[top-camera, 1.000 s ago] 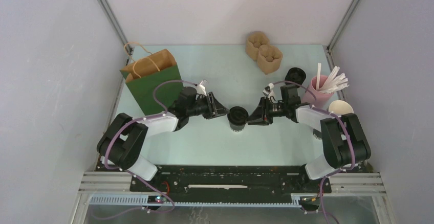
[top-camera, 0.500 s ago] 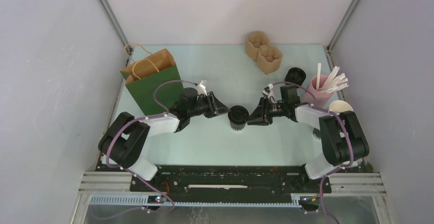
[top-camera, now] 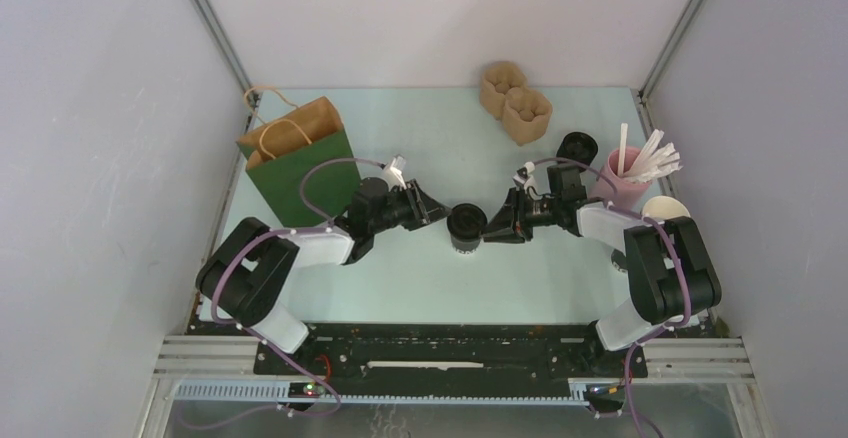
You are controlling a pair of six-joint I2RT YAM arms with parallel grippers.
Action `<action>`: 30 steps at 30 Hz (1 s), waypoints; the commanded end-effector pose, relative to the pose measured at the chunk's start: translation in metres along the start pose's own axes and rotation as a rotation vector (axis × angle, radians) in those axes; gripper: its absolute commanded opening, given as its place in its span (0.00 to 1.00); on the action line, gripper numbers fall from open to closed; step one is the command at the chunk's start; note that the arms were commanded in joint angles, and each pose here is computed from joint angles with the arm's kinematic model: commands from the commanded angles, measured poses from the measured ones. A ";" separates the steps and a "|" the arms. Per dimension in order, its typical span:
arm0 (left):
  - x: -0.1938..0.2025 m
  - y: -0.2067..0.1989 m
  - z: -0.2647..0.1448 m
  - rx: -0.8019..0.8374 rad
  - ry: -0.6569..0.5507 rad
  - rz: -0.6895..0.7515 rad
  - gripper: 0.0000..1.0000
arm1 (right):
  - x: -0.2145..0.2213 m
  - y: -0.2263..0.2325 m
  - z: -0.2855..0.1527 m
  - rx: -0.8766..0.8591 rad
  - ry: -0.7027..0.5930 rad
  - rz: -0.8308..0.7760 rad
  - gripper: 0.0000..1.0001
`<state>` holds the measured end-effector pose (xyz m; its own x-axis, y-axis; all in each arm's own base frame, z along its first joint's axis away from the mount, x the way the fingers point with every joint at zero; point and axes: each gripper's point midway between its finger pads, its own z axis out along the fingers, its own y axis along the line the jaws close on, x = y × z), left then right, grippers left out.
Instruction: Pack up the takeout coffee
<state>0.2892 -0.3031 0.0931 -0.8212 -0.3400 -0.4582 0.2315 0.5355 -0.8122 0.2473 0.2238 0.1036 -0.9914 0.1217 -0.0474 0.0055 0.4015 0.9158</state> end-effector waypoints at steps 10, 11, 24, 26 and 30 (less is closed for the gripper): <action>0.151 0.162 -0.065 -0.568 0.433 -0.104 0.36 | -0.038 -0.032 0.000 0.200 -0.142 -0.041 0.38; 0.151 0.162 -0.065 -0.570 0.434 -0.104 0.35 | -0.037 -0.036 0.000 0.210 -0.139 -0.039 0.38; 0.160 0.170 -0.080 -0.600 0.445 -0.095 0.33 | -0.024 -0.077 0.003 0.255 -0.124 0.024 0.29; 0.160 0.170 -0.079 -0.599 0.445 -0.096 0.33 | -0.025 -0.078 0.002 0.267 -0.136 0.032 0.29; 0.153 0.163 -0.077 -0.581 0.429 -0.081 0.33 | -0.026 -0.079 0.002 0.268 -0.128 0.033 0.32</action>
<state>0.2952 -0.3071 0.0888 -0.7755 -0.3844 -0.5009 0.2776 0.5050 -0.8173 0.2520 0.2215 0.1017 -0.9938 0.1079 -0.0278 0.0153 0.3788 0.9253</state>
